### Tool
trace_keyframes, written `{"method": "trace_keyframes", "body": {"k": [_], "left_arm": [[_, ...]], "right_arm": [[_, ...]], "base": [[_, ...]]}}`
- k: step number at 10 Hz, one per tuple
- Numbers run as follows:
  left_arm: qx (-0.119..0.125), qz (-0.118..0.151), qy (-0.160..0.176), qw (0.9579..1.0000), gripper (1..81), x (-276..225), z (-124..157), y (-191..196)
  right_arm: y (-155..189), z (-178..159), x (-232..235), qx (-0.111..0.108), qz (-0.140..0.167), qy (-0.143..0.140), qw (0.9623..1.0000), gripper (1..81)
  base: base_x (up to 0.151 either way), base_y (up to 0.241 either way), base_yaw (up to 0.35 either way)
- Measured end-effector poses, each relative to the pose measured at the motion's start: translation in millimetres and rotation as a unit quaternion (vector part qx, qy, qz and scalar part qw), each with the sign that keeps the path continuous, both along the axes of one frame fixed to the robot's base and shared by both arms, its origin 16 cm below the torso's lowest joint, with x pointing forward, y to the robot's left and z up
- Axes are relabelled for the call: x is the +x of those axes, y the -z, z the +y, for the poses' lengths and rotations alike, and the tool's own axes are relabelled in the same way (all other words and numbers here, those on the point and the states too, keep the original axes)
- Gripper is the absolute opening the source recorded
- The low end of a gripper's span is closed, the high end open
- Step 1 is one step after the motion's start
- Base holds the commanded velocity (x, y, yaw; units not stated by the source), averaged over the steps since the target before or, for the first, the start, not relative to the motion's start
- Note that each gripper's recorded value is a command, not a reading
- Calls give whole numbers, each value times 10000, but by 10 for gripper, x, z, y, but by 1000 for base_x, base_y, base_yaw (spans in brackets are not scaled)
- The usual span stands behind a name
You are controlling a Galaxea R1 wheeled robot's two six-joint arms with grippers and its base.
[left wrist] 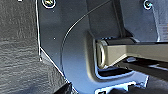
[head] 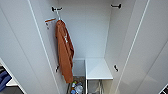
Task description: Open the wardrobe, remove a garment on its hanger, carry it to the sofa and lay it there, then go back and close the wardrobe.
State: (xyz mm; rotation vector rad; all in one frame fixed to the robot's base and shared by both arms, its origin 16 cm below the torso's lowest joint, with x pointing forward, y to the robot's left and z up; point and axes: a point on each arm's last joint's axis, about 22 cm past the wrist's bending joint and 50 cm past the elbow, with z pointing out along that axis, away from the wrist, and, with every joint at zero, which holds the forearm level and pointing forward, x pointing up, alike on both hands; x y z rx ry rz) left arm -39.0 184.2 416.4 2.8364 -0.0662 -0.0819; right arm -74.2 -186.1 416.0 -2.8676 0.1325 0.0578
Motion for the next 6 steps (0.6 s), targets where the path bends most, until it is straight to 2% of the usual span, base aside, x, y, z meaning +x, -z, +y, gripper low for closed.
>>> {"method": "trace_keyframes", "body": {"k": [6], "left_arm": [[-43,29,8,10000,811,0,-68,-6]], "right_arm": [[-2,2,-1,6,5,-3,10000,811]], "base": [[0,0,0]]}}
